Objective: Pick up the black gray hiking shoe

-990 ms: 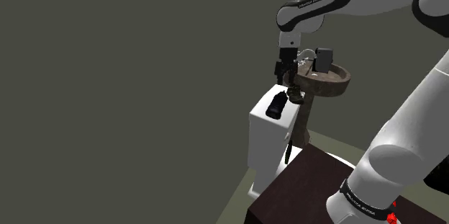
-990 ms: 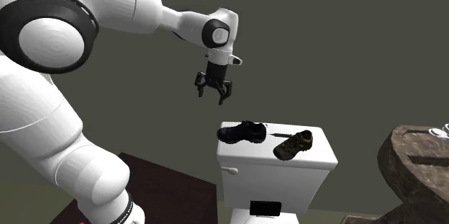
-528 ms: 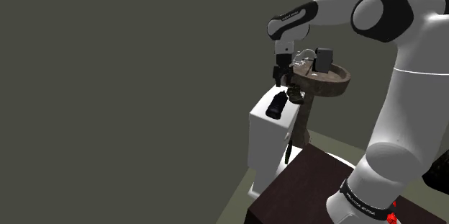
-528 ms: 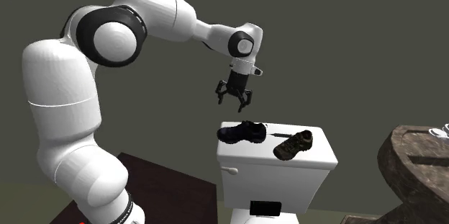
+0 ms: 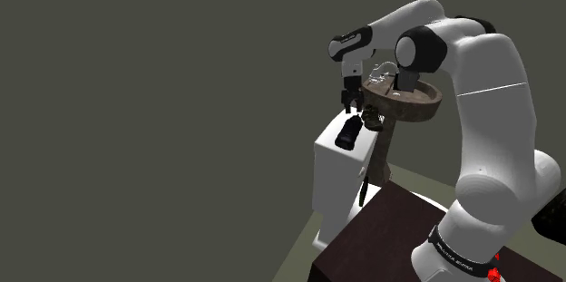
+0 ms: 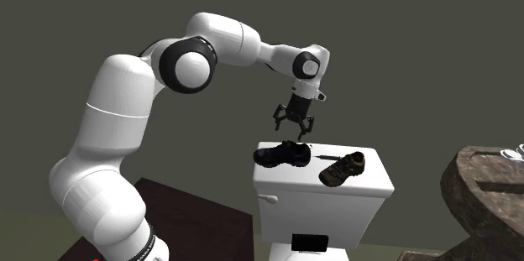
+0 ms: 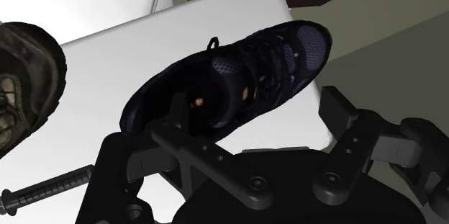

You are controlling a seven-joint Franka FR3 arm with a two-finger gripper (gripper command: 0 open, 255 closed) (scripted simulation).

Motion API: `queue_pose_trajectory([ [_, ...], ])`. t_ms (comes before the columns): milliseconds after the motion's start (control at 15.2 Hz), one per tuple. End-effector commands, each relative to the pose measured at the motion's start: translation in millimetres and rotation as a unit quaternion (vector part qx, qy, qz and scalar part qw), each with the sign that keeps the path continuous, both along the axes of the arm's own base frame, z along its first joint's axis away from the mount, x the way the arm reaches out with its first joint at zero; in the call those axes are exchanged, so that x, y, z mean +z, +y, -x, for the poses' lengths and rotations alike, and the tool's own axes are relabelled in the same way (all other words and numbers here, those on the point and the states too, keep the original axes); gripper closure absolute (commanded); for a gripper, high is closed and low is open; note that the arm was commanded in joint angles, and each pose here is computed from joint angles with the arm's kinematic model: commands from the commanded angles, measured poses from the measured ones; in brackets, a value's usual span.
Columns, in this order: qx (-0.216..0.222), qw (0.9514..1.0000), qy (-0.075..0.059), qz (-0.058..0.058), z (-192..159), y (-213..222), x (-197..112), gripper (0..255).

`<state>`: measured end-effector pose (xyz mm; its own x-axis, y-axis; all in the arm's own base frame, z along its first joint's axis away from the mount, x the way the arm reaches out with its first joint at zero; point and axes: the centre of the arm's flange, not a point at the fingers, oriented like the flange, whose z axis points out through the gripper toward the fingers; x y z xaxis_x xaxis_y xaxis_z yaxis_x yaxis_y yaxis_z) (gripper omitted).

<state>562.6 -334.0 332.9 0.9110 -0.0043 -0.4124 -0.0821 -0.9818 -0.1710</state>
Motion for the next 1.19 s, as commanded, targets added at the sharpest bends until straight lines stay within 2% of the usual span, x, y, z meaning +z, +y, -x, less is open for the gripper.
queue_pose_trajectory([
  [0,0.001,1.0000,0.003,-0.001,-2,-4,-13,0],
  [462,0.001,1.0000,0.003,-0.001,-2,-4,-42,0],
  [528,0.001,1.0000,0.003,-0.001,0,-6,-41,255],
  [1122,0.001,1.0000,0.003,-0.001,-2,-4,-42,255],
])
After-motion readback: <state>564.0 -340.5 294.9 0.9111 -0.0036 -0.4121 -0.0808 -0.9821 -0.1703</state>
